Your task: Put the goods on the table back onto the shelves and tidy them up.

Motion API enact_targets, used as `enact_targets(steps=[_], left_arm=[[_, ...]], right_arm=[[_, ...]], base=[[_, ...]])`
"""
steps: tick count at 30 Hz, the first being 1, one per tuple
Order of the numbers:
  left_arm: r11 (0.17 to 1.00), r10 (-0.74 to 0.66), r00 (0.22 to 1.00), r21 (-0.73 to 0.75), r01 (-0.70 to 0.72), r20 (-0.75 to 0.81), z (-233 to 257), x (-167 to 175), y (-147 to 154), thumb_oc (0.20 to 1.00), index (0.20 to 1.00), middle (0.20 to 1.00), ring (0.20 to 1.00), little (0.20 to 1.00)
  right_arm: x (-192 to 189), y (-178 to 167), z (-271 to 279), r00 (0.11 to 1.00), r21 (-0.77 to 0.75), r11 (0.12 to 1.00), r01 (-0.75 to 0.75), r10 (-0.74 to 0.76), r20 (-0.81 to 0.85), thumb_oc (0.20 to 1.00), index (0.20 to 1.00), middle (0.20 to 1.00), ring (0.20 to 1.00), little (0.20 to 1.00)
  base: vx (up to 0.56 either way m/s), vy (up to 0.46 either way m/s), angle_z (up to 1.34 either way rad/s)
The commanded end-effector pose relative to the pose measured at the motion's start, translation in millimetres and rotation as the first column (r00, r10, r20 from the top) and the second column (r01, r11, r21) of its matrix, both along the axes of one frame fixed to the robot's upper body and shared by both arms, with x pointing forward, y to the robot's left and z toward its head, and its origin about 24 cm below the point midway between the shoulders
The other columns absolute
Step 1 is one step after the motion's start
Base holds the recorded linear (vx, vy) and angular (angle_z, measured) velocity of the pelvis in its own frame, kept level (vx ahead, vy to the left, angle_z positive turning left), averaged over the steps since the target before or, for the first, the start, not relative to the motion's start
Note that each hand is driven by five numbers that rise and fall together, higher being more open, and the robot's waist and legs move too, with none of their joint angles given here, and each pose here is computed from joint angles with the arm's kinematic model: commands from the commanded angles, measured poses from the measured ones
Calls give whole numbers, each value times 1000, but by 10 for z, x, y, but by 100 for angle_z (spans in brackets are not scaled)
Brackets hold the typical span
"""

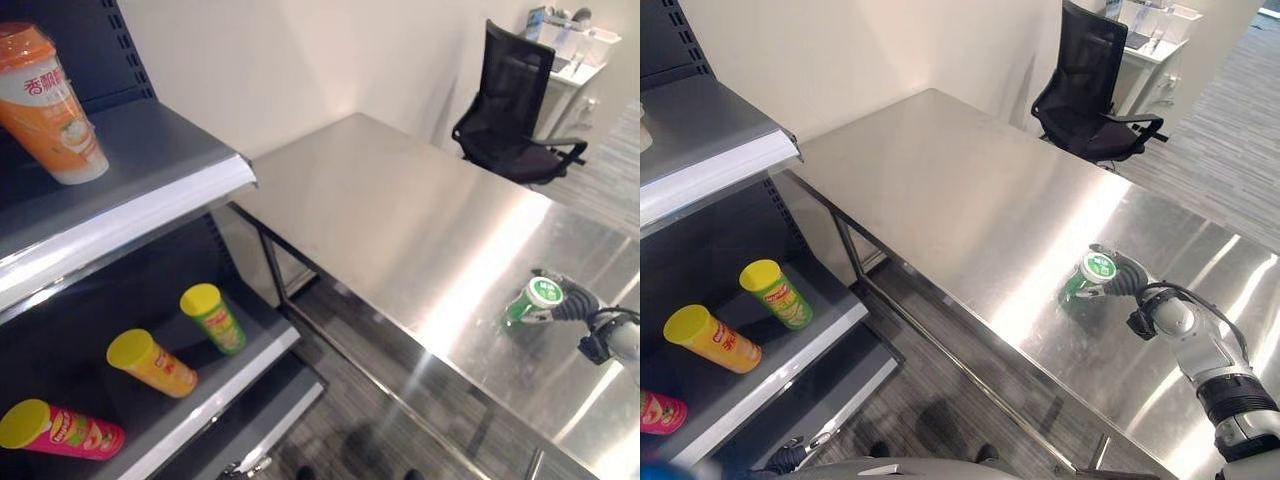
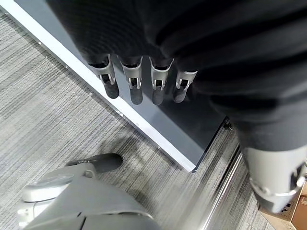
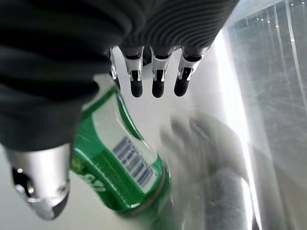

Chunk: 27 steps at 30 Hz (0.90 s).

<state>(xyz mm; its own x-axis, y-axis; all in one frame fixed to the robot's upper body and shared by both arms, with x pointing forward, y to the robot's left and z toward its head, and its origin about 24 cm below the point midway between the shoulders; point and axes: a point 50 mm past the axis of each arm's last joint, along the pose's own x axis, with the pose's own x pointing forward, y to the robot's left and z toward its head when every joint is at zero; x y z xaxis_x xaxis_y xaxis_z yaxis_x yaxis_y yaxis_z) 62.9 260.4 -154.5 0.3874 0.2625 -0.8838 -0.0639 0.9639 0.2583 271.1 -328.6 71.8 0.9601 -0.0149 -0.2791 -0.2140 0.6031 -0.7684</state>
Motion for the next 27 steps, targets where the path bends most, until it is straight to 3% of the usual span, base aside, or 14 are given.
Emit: enact_targets(steps=[1,7,8,21,27], left_arm=[[1000,-5,999,22,4,41,49,142,85,1000,1000,1000,1000,1000],[1000,-6,999,26,5,46,55,153,88,1000,1000,1000,1000,1000],[1000,-4,999,26,3,42,53,137,91,1000,1000,1000,1000,1000],[999,1,999,33,-2,38,55,130,110,1000,1000,1000,1000,1000],[999,6,998,44,-9,58,72,185,122,1000,1000,1000,1000,1000]], right_arm=[[177,58,339,987,-6,1000,-23,23,158,1000,1000,1000,1000,1000],[182,101,323,984,12,1000,-25,22,176,1000,1000,1000,1000,1000],[179,103,313,985,9,1000,-24,22,173,200,200,200,200,200],[168,82,356,982,-6,1000,-20,21,187,200,200,200,200,200],[126,199,846,908,1,996,-84,76,412,200,200,200,200,200]], base=[[0,0,0],[0,0,0],[0,0,0],[0,0,0],[5,-21,-1]])
